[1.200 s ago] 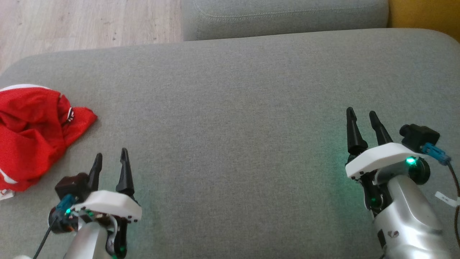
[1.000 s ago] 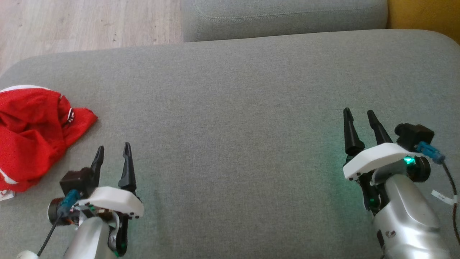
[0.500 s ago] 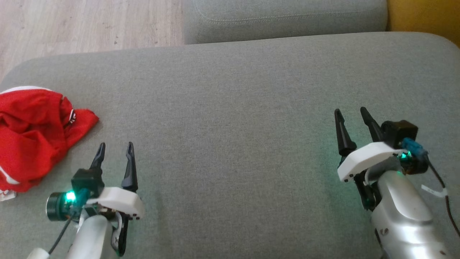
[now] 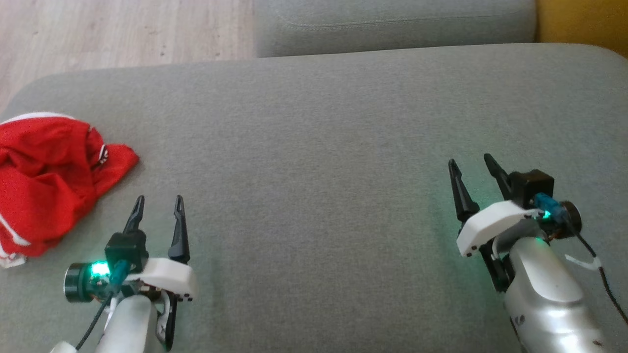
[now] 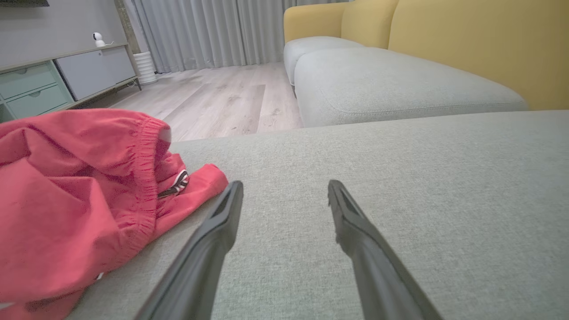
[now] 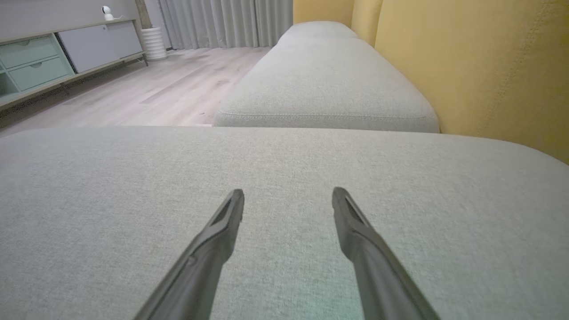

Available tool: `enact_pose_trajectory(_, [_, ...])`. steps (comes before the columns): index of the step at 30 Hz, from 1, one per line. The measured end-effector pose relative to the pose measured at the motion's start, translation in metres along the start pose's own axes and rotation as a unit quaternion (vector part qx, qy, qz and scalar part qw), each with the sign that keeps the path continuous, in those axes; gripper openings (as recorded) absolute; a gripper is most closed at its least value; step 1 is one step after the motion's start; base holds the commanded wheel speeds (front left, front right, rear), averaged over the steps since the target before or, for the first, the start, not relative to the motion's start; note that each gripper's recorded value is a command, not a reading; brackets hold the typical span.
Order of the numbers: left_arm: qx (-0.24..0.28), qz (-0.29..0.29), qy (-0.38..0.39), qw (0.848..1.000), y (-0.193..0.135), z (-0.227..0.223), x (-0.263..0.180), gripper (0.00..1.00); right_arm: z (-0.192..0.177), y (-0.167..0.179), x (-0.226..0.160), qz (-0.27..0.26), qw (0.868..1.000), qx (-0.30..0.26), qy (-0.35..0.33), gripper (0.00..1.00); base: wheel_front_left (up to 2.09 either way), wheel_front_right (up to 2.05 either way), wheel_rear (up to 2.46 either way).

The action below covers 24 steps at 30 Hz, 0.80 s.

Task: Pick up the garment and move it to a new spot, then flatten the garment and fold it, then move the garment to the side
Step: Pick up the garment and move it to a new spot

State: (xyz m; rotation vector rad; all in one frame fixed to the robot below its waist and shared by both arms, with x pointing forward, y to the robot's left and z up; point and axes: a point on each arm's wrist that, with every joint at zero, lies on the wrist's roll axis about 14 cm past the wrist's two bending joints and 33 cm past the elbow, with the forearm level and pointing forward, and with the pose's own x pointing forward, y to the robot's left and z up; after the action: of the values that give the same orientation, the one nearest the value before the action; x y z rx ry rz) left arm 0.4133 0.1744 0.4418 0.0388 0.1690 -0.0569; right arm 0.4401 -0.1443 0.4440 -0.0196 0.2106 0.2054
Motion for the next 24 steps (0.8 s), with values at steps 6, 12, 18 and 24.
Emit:
enact_pose_trajectory(6, [-0.012, 0.031, 0.004, 0.999, 0.019, -0.004, -0.010, 1.00, 0.004, 0.021, 0.015, 0.030, 1.000, -0.006, -0.003, 1.00, 0.00, 0.00, 0.00])
enact_pose_trajectory(12, [-0.027, 0.088, 0.008, 0.996, 0.055, -0.011, -0.035, 1.00, 0.006, 0.069, 0.035, 0.094, 0.995, -0.016, -0.003, 1.00, 0.00, 0.00, 0.00])
enact_pose_trajectory(18, [-0.045, 0.153, 0.010, 0.987, 0.094, -0.018, -0.072, 1.00, 0.008, 0.140, 0.050, 0.180, 0.984, -0.020, -0.004, 1.00, 0.00, 0.00, 0.00])
enact_pose_trajectory(24, [-0.057, 0.209, 0.012, 0.976, 0.126, -0.025, -0.111, 1.00, 0.006, 0.212, 0.051, 0.267, 0.963, -0.025, 0.000, 1.00, 0.00, 0.00, 0.00])
